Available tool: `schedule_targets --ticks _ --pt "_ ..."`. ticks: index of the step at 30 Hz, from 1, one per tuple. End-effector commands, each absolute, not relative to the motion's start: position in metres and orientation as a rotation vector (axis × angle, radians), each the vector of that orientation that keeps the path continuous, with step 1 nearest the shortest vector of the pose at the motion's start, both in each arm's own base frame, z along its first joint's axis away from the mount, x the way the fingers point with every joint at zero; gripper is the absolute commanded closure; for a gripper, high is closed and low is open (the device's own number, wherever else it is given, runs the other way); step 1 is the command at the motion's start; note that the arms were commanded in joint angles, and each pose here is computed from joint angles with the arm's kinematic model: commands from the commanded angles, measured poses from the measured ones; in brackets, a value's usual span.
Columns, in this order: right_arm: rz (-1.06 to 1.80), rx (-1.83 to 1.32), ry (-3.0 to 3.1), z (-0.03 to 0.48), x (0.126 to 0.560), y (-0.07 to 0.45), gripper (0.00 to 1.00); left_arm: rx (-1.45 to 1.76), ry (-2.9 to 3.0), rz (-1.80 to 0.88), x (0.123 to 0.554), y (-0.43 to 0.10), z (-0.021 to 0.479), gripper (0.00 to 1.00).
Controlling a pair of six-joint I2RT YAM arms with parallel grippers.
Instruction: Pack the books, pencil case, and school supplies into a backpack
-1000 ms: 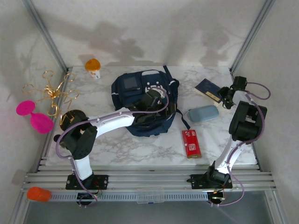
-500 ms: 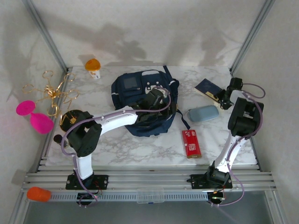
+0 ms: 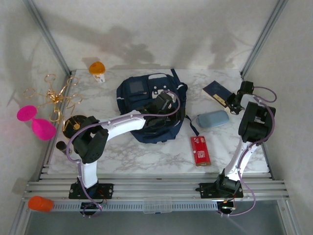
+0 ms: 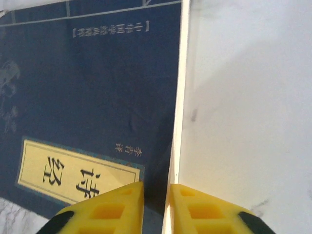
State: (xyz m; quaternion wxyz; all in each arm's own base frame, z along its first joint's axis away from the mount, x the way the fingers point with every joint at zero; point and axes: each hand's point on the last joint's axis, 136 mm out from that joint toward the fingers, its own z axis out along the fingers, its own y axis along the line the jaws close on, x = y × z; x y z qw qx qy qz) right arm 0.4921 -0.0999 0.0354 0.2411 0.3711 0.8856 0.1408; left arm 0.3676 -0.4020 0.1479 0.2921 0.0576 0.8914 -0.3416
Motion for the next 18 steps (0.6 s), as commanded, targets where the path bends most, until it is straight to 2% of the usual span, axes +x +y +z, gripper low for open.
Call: schedule_targets --ticks 1,7,14,18 --pt "0.467 0.944 2.341 0.067 0.509 -0.096 0.86 0.158 2.381 -0.926 0.368 -0.409 0.15 0.34" --pt "0.591 0.91 2.279 0.086 0.516 -0.091 0.96 0.154 2.383 -0.917 0.37 -0.408 0.15 0.34" --pt "0.696 0.877 2.221 0.108 0.516 -0.079 1.0 0.147 2.374 -0.916 0.371 -0.407 0.154 0.34" --pt "0.844 0.914 2.196 0.11 0.511 -0.053 1.0 0.116 2.37 -0.914 0.375 -0.401 0.156 0.33"
